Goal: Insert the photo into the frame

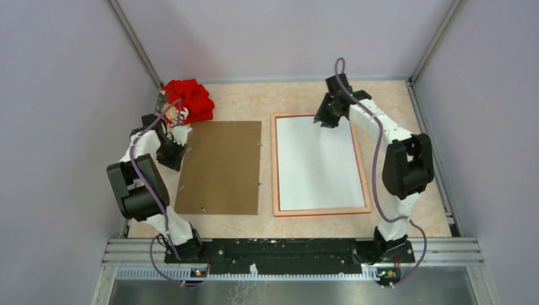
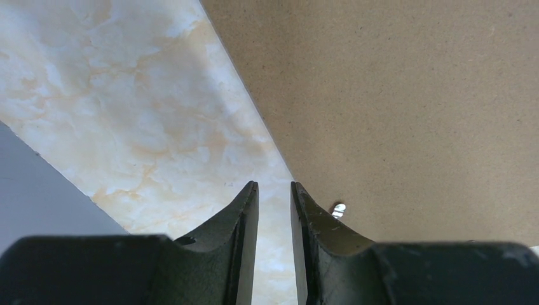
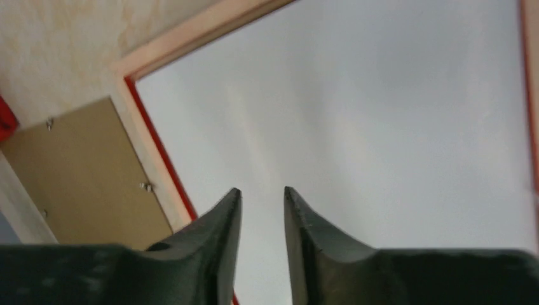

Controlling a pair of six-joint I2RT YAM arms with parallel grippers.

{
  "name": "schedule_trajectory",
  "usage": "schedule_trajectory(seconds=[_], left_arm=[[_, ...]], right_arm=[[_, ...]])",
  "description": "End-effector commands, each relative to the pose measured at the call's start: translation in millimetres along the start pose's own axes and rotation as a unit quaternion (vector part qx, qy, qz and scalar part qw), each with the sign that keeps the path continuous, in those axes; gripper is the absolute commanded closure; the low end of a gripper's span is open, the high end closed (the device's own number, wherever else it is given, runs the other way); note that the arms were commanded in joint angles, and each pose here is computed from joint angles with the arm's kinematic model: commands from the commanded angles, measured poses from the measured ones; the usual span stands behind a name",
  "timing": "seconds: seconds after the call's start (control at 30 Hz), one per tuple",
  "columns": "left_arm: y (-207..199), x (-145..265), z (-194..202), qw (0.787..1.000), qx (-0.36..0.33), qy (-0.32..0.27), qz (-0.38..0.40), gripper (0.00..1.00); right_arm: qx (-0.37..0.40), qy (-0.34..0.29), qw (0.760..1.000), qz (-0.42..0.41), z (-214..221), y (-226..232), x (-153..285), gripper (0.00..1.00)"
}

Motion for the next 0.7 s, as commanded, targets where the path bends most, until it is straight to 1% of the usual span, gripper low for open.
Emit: schedule_trajectory(seconds=[0.0, 0.07, 0.17, 0.4, 0.67], left_arm=[[2.8, 15.3, -13.6, 1.0, -0.004, -0.024, -0.002, 0.68], [3.2, 17.3, -14.2, 1.0, -0.006, -0.026, -0.003, 0.68], [2.4, 19.6, -16.0, 1.0, -0.007, -0.029, -0.001, 0.68], [0.9, 20.6, -15.6, 0.999, -0.009, -0.032, -0.001, 0.68], [0.3, 23.2, -16.4, 0.999, -0.011, -0.035, 0.0, 0.68]], right_arm=[[-0.051, -0.028, 0.997, -0.057, -48.7, -7.4, -13.7, 0.75], [-0.063, -0.026, 0.996, -0.052, -58.9, -15.7, -27.7, 0.82], [-0.075, -0.018, 0.996, -0.047, -66.9, -23.1, -47.0, 0.86], [-0.079, -0.013, 0.996, -0.043, -71.6, -23.9, -81.2, 0.88], [-0.087, -0.004, 0.996, 0.006, -60.1, -47.5, -109.4, 0.92]])
Point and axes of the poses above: each gripper's point midway between its finger pads, its own x axis back along the fingers, its own y axis along the line the jaws close on, z = x × y, the point moved 1 cm from there along x, back along the fingers, and after that the axes turned 3 degrees about -x, right-handed, at the moved point
